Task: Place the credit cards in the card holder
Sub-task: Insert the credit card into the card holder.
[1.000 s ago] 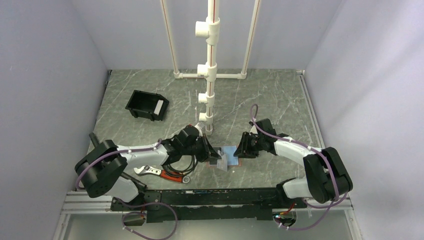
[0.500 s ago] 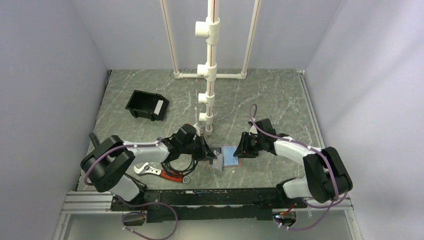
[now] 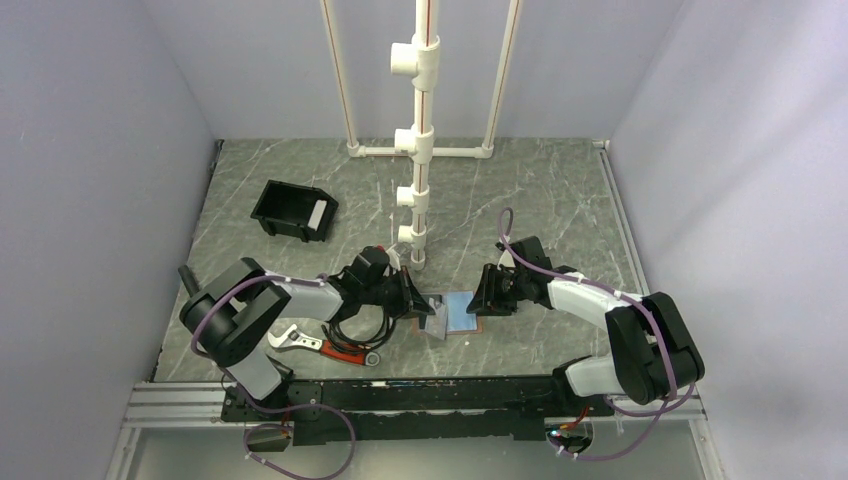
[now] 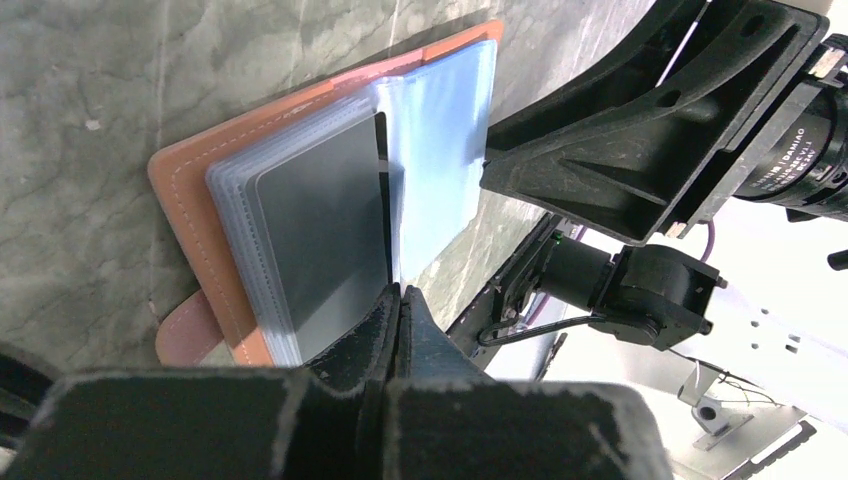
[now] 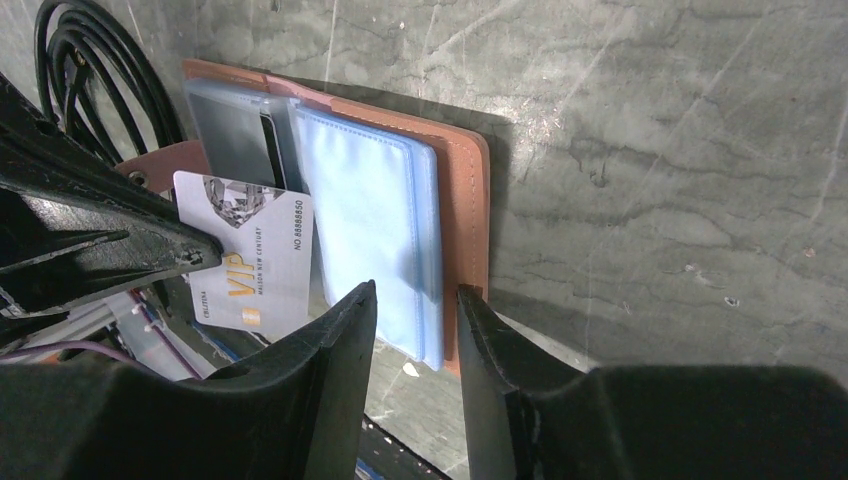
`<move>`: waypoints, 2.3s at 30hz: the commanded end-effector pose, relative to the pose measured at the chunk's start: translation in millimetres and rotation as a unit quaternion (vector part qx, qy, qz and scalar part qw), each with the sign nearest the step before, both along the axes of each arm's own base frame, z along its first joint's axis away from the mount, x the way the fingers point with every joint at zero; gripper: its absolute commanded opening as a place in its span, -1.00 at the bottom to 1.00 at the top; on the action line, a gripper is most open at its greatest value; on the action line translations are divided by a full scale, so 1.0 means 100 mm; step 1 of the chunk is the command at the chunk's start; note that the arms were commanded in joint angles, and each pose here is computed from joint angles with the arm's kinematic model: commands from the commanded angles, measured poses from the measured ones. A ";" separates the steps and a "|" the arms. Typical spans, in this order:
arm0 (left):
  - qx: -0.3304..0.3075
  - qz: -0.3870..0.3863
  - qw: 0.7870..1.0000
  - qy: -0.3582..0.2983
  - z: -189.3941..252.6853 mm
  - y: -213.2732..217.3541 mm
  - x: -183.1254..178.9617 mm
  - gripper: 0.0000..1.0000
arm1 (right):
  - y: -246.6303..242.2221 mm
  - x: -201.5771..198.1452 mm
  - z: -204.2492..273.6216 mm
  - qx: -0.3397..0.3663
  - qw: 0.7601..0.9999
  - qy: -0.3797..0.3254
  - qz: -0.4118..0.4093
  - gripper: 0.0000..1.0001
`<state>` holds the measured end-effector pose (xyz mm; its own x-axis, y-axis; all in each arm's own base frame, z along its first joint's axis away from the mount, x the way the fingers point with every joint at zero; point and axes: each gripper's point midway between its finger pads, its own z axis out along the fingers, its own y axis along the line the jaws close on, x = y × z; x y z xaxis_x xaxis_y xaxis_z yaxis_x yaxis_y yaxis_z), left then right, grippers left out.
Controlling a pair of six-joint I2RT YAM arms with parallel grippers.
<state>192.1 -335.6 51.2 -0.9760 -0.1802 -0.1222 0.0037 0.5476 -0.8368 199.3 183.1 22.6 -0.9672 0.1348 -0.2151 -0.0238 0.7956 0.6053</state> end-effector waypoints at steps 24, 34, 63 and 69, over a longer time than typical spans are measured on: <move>-0.029 0.028 0.995 -0.087 -0.07 -0.10 0.22 -1.00 | -0.01 -0.14 -0.17 -0.033 0.999 0.017 0.024 -0.25; -0.011 0.067 0.993 -0.098 -0.16 -0.04 0.29 -1.00 | -0.02 -0.16 -0.18 -0.034 0.999 0.019 0.024 -0.25; 0.020 0.077 0.990 -0.114 -0.35 -0.17 0.12 -0.80 | -0.03 -0.16 -0.17 -0.035 0.999 0.015 0.004 -0.25; 0.095 0.085 0.987 -0.093 -0.36 0.02 0.03 -0.06 | -0.09 -0.14 -0.16 -0.053 0.999 0.009 -0.003 -0.25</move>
<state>207.4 -359.0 40.5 -0.8757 -0.3270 -0.3553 0.1269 0.5541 -0.8227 199.0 189.0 23.0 -0.9622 0.1246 -0.2421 -0.0443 0.8055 0.5909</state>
